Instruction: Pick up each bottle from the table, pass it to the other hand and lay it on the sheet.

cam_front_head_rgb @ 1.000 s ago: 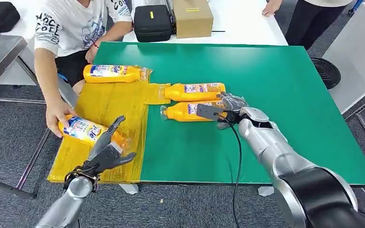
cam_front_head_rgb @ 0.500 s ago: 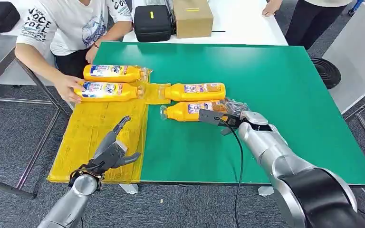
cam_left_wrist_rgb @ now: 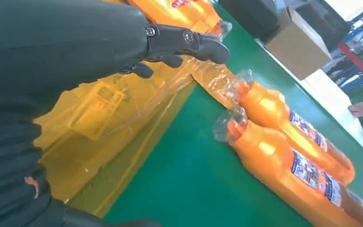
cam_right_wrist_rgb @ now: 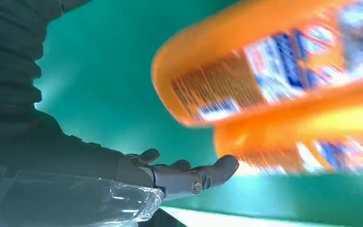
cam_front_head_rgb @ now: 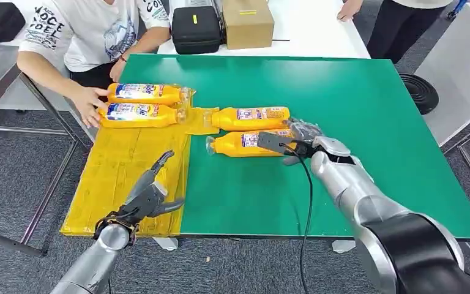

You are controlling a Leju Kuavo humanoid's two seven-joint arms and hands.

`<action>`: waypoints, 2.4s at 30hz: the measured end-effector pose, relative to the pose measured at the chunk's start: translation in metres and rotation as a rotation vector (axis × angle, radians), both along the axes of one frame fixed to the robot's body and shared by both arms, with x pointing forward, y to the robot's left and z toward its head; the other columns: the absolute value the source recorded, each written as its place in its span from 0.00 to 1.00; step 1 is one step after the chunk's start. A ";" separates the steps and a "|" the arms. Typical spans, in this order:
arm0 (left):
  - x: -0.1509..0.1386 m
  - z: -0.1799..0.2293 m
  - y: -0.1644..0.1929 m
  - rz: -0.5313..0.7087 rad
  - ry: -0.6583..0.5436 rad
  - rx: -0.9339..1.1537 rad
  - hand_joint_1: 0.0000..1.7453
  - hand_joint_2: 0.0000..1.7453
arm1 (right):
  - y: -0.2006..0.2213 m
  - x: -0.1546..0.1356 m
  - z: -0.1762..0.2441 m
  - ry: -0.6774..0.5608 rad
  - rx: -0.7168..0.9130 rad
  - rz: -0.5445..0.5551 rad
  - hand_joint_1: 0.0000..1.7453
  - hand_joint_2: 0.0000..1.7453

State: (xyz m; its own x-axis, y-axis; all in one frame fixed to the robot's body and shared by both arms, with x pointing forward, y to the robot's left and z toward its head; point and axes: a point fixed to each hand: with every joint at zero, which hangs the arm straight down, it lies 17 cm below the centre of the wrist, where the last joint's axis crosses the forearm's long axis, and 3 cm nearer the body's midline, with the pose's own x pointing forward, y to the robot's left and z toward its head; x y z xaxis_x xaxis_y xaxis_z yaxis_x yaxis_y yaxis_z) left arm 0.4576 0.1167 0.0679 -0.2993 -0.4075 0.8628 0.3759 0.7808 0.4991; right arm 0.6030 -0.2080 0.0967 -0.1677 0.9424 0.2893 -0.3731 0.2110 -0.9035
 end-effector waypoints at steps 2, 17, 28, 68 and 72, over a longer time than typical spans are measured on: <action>-0.003 -0.003 0.000 -0.002 0.008 -0.012 0.00 1.00 | 0.009 0.004 0.015 -0.036 0.045 0.037 0.00 1.00; -0.021 -0.006 0.018 0.034 0.009 -0.051 0.00 1.00 | 0.045 0.012 0.081 -0.224 0.259 0.149 0.00 1.00; -0.026 -0.002 0.029 0.071 0.000 -0.061 0.00 1.00 | 0.055 -0.004 0.091 -0.289 0.420 0.182 0.00 1.00; -0.040 0.003 0.060 0.153 -0.008 -0.069 0.00 1.00 | 0.098 -0.066 0.059 -0.278 0.573 0.256 0.00 1.00; -0.041 0.001 0.061 0.150 -0.002 -0.063 0.00 1.00 | 0.103 -0.068 0.058 -0.268 0.572 0.266 0.00 1.00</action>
